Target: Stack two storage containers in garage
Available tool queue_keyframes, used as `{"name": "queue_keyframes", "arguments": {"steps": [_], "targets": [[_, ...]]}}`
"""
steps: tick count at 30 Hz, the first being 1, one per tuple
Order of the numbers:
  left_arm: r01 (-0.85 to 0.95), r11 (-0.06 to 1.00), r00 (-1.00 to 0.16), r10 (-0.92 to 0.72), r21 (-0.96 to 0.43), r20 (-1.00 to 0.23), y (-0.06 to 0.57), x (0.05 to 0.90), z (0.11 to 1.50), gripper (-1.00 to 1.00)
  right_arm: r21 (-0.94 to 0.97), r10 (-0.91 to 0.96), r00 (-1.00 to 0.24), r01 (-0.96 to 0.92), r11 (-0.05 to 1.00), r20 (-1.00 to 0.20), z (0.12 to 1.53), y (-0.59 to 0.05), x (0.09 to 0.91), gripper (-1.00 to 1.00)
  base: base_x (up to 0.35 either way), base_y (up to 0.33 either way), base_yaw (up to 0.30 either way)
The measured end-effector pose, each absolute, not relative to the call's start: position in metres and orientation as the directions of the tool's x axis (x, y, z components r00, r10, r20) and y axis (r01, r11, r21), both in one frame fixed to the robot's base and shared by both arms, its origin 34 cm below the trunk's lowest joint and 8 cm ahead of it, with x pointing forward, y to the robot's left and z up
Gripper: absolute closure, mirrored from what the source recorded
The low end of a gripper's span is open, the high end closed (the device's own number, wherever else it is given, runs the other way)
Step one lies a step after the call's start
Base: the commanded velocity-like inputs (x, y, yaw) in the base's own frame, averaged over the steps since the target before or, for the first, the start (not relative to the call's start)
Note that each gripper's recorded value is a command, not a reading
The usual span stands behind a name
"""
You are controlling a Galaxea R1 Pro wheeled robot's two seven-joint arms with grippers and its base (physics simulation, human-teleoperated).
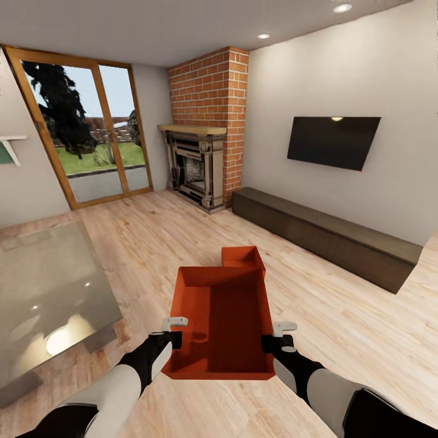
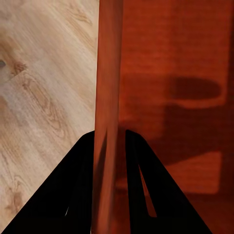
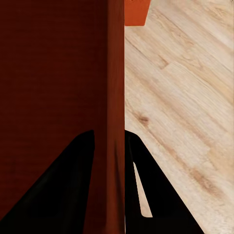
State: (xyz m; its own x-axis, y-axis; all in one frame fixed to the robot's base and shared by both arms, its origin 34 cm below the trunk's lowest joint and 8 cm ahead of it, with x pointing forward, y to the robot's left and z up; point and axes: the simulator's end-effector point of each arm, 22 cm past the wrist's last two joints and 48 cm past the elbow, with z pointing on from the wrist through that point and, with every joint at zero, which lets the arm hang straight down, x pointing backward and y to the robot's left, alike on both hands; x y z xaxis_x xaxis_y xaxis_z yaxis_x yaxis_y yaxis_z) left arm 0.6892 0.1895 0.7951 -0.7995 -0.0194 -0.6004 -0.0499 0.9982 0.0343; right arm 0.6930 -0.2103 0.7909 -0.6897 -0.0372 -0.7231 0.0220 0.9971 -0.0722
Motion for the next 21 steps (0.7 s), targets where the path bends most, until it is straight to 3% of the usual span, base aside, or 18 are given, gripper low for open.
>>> {"name": "queue_keyframes", "arguments": {"steps": [21], "targets": [[-0.051, 0.998, -0.779, -0.019, 0.033, -0.627, 0.190, 0.695, 0.814, 1.00, -0.071, -0.037, -0.665, 0.024, 0.997, -0.746, 0.810, -0.210, 0.699, 1.00, 0.000, 0.000, 0.000]]}}
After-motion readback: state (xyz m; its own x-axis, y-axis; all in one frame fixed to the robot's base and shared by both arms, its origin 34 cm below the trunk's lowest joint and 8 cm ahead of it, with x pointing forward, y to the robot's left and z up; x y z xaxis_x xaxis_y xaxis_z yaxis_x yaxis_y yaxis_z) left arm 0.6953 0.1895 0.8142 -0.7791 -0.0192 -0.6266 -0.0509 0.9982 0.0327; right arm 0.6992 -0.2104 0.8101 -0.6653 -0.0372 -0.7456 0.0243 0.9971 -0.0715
